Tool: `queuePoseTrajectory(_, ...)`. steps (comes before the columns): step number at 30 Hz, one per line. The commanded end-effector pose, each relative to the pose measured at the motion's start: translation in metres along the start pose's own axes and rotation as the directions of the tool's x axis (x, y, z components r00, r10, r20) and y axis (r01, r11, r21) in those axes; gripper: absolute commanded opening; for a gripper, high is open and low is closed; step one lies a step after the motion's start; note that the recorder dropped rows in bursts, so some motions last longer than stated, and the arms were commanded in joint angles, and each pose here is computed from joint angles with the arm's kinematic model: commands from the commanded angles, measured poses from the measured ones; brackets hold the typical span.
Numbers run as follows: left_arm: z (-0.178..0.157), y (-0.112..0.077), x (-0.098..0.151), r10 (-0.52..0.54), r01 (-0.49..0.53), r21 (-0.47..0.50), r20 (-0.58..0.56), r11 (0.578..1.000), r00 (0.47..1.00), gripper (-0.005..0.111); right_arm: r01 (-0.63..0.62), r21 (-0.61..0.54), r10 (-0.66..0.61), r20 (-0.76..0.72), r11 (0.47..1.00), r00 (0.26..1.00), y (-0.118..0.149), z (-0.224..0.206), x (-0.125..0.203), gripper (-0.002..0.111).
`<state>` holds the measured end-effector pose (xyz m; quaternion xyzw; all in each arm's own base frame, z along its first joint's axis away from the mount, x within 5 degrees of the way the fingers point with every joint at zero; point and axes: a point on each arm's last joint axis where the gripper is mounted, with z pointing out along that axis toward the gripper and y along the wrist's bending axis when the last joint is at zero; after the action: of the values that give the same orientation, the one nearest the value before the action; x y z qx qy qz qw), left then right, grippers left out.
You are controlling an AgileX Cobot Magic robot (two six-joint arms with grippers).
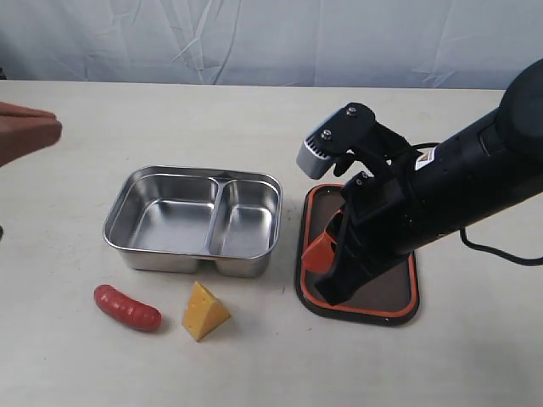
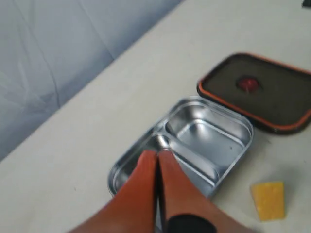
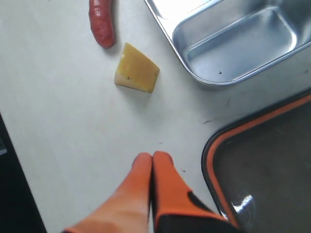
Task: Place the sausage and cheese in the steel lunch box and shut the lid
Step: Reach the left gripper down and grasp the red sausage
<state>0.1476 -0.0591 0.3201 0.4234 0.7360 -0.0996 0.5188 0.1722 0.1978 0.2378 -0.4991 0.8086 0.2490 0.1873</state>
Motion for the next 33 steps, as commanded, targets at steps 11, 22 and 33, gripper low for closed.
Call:
queuePoseTrajectory(11,0.084,-0.032,0.049,0.533,-0.273,0.615,-0.287,0.739,0.796,0.065,0.014,0.002,-0.014,-0.008,1.0,1.0,0.001,-0.002,0.002,-0.001)
queuePoseTrajectory(22,0.129,-0.056,0.074,0.767,-0.385,0.757,-0.232,0.529,0.598,0.065,0.01,0.014,-0.009,-0.036,1.0,0.999,0.0,0.004,0.013,-0.001)
queuePoseTrajectory(33,0.159,-0.056,0.097,0.789,-0.387,0.762,-0.252,0.519,0.56,0.065,-0.022,0.078,0.025,-0.038,0.997,0.999,-0.006,0.016,0.034,-0.001)
